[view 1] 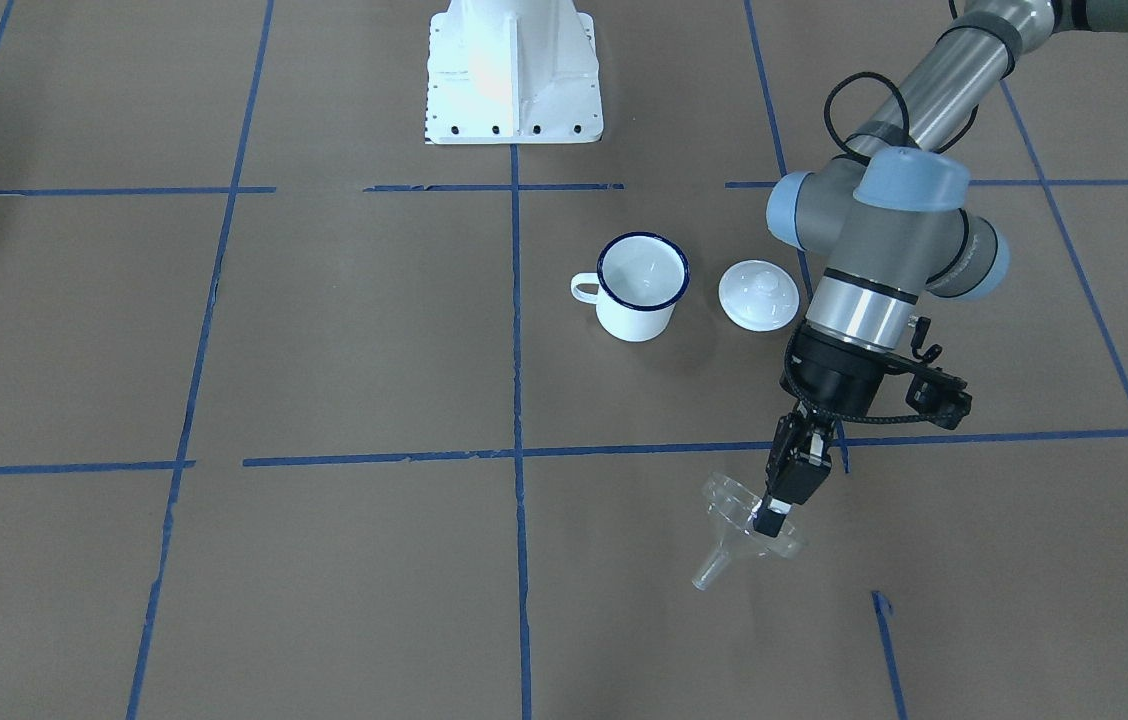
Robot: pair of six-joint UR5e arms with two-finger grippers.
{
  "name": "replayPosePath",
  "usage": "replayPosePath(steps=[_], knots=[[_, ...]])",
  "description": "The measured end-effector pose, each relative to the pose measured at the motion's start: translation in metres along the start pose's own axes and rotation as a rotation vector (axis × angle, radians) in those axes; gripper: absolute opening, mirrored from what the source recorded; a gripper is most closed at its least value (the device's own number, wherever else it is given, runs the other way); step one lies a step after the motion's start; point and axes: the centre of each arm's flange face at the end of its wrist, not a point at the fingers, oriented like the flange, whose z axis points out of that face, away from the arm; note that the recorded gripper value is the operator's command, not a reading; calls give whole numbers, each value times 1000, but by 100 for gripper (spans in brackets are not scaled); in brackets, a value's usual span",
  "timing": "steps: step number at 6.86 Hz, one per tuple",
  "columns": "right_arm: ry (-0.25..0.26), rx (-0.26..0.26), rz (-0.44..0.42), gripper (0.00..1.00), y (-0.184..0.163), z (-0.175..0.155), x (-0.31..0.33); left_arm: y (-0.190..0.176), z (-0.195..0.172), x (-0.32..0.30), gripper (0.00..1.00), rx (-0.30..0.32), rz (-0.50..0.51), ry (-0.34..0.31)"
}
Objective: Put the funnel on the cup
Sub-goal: 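Lift the funnel and carry it over the open mug, then lower the funnel spout into the mug and open the left gripper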
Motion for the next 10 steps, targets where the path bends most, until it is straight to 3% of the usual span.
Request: replayPosePath(steps=[2, 4, 5, 7, 9, 10], knots=[[0, 0, 0, 100, 0, 0, 0, 57, -71, 51, 0, -73, 102, -87], [0, 0, 0, 100, 0, 0, 0, 105, -120, 91, 0, -77, 171, -245], [0, 0, 0, 100, 0, 0, 0, 130, -130, 111, 0, -60, 207, -353], [0, 0, 0, 100, 0, 0, 0, 191, -139, 122, 0, -62, 325, -637], [0, 0, 0, 100, 0, 0, 0, 231, -113, 95, 0, -52, 430, -908], [0, 0, 0, 100, 0, 0, 0, 243, -88, 69, 0, -49, 461, -1002]])
